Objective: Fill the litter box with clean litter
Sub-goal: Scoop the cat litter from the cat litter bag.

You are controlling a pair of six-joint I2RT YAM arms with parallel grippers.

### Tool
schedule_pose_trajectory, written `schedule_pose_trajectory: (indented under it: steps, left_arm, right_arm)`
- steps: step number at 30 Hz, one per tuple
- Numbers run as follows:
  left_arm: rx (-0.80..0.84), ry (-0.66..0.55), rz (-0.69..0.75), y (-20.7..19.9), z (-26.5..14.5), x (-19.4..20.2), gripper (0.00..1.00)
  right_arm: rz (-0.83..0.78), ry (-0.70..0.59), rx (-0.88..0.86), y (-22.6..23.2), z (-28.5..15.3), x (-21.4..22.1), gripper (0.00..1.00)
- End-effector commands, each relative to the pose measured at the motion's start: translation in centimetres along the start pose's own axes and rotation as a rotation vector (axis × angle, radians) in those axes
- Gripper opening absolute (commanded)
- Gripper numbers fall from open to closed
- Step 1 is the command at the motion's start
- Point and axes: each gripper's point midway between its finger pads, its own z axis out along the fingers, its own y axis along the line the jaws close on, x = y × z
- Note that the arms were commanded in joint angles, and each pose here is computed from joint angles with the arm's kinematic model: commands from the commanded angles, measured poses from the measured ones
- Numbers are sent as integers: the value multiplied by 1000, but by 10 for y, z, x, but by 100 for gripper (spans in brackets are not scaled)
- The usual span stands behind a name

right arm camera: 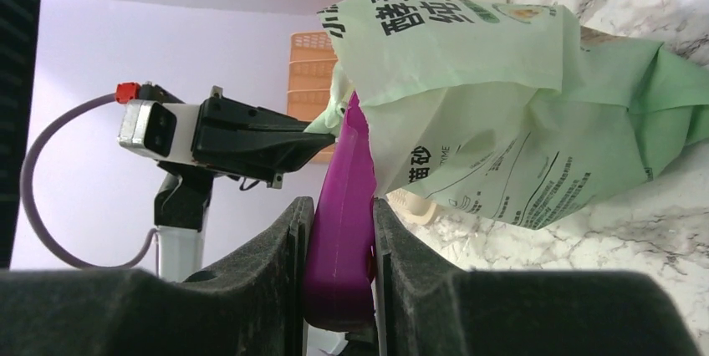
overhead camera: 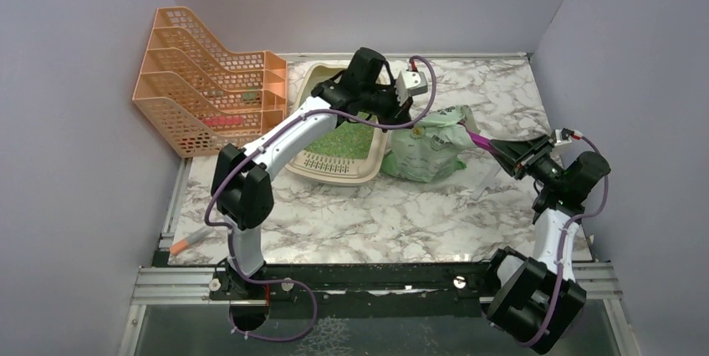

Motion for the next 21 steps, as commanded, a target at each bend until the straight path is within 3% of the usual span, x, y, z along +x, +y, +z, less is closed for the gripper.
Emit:
schedule_pose_trajectory:
  steps: [1, 12, 21]
  left_arm:
    - [-137, -86, 6, 19, -27, -24, 0]
    - [-335, -124, -109, 53, -65, -8, 0]
    - [-350, -127, -139, 60, -73, 2, 0]
  right_arm:
    - [-64, 78, -8, 18, -7, 9, 1]
    - [-44, 65, -59, 29, -7, -9, 1]
    - [-12, 66, -76, 33, -4, -27, 1]
